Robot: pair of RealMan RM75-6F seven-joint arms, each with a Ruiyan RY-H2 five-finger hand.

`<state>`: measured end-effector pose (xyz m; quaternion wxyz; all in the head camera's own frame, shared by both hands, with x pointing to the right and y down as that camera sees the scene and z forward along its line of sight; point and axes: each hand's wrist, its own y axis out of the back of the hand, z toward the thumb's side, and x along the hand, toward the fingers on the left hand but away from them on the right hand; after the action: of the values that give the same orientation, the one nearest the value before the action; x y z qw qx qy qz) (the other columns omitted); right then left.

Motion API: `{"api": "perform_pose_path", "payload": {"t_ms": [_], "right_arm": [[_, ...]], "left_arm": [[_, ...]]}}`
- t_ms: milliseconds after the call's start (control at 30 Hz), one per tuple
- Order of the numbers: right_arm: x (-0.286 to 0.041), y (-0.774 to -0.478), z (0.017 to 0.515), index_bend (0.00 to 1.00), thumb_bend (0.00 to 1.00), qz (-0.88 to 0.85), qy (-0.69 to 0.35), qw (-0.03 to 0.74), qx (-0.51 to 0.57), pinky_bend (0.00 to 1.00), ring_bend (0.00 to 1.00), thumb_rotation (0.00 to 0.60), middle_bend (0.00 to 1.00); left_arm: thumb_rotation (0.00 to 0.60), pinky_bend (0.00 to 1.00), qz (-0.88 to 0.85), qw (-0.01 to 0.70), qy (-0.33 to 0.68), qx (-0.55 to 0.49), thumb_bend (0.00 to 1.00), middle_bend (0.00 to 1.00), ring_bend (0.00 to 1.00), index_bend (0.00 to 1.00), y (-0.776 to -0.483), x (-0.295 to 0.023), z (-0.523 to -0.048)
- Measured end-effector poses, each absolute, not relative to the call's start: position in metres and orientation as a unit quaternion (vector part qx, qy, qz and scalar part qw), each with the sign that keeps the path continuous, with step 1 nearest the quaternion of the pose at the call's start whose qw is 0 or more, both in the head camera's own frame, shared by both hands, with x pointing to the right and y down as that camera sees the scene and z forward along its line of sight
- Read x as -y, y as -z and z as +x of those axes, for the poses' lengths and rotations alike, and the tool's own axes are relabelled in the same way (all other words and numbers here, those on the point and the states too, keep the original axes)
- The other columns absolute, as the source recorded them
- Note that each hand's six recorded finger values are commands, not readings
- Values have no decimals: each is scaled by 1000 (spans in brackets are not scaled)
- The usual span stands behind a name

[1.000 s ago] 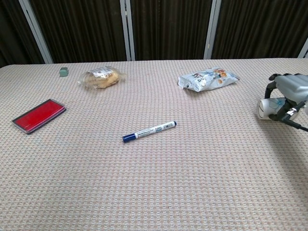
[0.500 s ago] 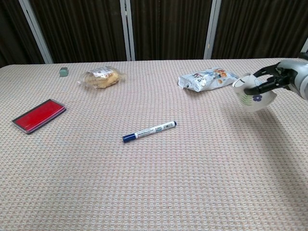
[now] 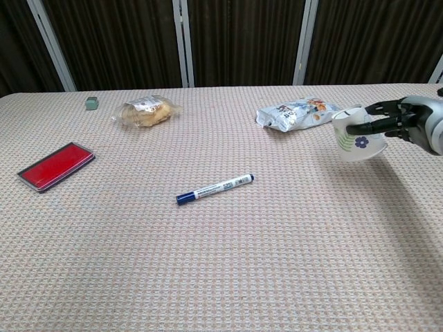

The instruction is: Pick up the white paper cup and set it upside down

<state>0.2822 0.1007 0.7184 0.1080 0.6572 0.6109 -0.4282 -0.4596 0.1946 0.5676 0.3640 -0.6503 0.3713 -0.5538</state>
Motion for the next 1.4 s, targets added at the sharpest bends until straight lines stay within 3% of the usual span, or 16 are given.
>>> {"api": "perform_pose_path", "payload": {"t_ms": [367,967,1200,1400], "right_arm": [[-118,-736,294,380,123,640,456,82,-613,0,0,600,14],[-137,-734,316,30,143,609,496,45,-618,0,0,600,0],[-128,-710,318,16,135,613,475,-9,-631,0,0,600,0],[-106,-663,321,29,131,619,434,-78,-650,0,0,600,0]], "left_arm": [[600,0,-650,364,554,-371,46,0,0,0,-568,-195,-460],[600,0,-651,364,554,-371,46,0,0,0,-567,-195,-460],[600,0,-651,364,554,-371,44,0,0,0,-567,-195,-460],[600,0,-651,363,553,-371,47,0,0,0,-567,-195,-460]]}}
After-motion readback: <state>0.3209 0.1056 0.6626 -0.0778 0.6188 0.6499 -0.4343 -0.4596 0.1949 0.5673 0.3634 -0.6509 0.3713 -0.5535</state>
